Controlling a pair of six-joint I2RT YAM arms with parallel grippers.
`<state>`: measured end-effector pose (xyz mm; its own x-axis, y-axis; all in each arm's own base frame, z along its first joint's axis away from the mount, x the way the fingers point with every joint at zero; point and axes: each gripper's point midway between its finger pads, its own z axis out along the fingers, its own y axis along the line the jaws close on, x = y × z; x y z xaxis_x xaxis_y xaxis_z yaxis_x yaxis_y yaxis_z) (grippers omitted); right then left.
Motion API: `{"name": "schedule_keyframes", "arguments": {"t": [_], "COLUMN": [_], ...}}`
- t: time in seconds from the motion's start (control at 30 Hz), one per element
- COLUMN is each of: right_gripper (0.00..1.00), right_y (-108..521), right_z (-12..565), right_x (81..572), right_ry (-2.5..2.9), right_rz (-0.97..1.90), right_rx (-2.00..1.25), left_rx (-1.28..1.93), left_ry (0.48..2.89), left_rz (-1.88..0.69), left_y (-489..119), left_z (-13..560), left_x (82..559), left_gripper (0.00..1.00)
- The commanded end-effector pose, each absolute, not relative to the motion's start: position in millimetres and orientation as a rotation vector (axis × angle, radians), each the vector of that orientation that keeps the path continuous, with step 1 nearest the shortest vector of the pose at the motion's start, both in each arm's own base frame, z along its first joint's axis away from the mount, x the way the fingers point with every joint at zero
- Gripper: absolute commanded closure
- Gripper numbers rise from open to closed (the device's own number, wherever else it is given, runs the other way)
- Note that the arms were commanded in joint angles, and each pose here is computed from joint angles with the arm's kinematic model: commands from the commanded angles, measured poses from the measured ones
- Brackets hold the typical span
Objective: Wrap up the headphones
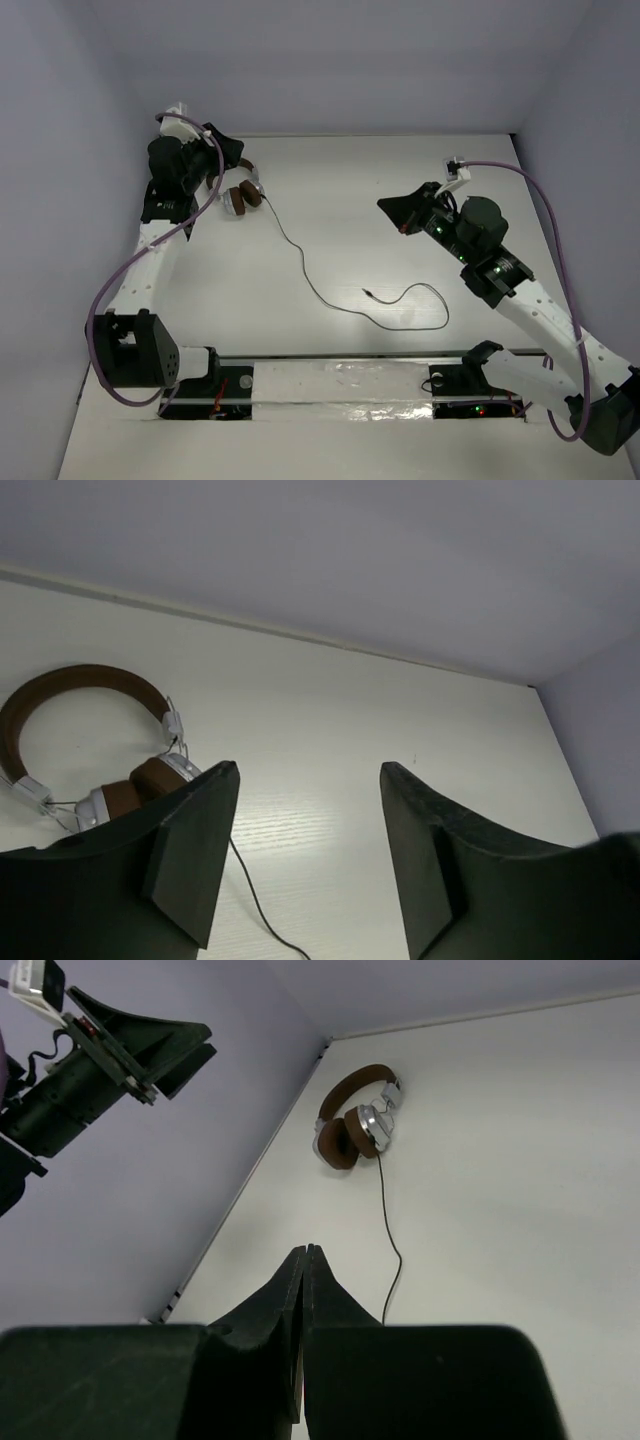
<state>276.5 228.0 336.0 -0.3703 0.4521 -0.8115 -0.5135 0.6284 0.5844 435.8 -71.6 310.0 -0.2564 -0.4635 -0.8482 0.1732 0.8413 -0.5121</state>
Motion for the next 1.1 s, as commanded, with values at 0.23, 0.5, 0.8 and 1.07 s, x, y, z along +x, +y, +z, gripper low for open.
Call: {"name": "schedule_keyframes", "arguments": {"t": [0.23,0.5,0.8,1.07], "right_gripper": [0.69,1.00,0.73,0.61], "right_y": [231.5,236.4,243.2,242.6], "right_z": [348.0,343.5,339.8,330.3], "right_x": [274.1,271.4,272.8,276.0], "right_ry": [1.611,1.623,1.632,1.652], "right_rz": [1.018,1.027,1.033,1.001], "right_rx": [-0.084,-0.110,-0.134,-0.125], "left_rx": [-0.280,-0.291,-0.248,-0.217], "left_ry": [1.707,1.920,2.161,2.270], "left_rz": [-0.300,0.068,0.009,0.052], "left_y": [-24.6,33.2,44.9,53.9], "left_z": [339.8,259.0,169.1,110.6], "left_x": [485.0,551.2,609.2,611.3], "left_gripper": [0.70,0.94,0.45,0.42]}}
